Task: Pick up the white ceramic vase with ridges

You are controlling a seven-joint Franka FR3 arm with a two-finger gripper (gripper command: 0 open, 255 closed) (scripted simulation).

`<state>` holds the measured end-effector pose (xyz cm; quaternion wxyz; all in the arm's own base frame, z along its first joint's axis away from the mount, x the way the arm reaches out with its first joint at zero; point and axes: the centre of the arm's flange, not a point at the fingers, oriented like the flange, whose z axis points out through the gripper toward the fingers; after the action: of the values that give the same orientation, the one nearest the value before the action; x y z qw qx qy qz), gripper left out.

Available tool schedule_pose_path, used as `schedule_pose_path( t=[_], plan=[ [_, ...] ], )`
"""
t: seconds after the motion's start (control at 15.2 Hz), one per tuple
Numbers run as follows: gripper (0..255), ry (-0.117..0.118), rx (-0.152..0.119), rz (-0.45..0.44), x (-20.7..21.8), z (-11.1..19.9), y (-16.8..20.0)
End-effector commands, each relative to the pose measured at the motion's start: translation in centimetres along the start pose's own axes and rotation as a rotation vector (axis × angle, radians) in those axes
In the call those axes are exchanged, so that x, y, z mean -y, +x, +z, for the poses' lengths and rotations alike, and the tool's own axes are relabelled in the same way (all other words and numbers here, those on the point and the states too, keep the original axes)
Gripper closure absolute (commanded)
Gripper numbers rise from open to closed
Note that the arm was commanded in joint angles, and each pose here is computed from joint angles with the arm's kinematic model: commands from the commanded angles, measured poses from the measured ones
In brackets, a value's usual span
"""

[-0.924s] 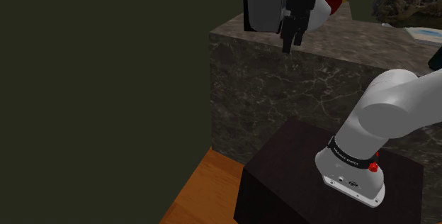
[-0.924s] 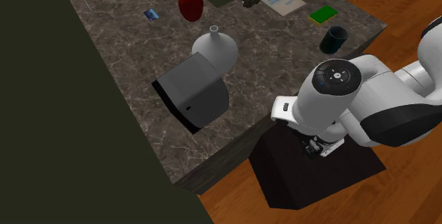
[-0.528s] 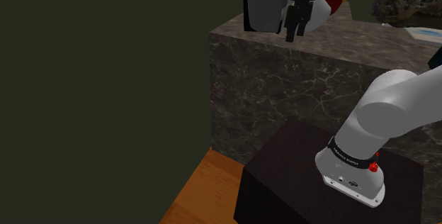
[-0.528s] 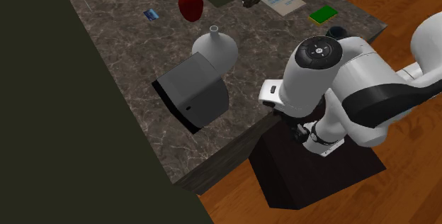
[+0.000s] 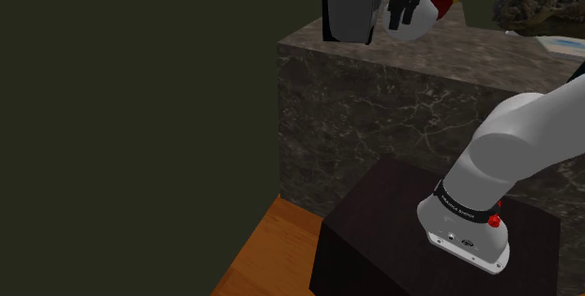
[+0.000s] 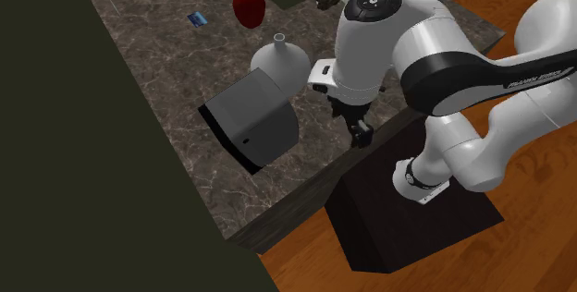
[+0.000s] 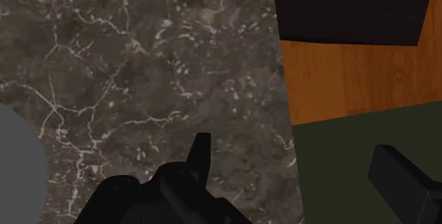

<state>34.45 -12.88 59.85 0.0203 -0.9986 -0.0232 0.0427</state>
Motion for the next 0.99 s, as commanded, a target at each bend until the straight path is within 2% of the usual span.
schedule_pose_path(
  t=[0.0,0.92],
  plan=[
    [0,-0.004,-0.005,0.004,-2.2,-1.3,0.6],
    [0,-0.024,-0.045,0.032,-18.3,-9.1,3.4]
  ],
)
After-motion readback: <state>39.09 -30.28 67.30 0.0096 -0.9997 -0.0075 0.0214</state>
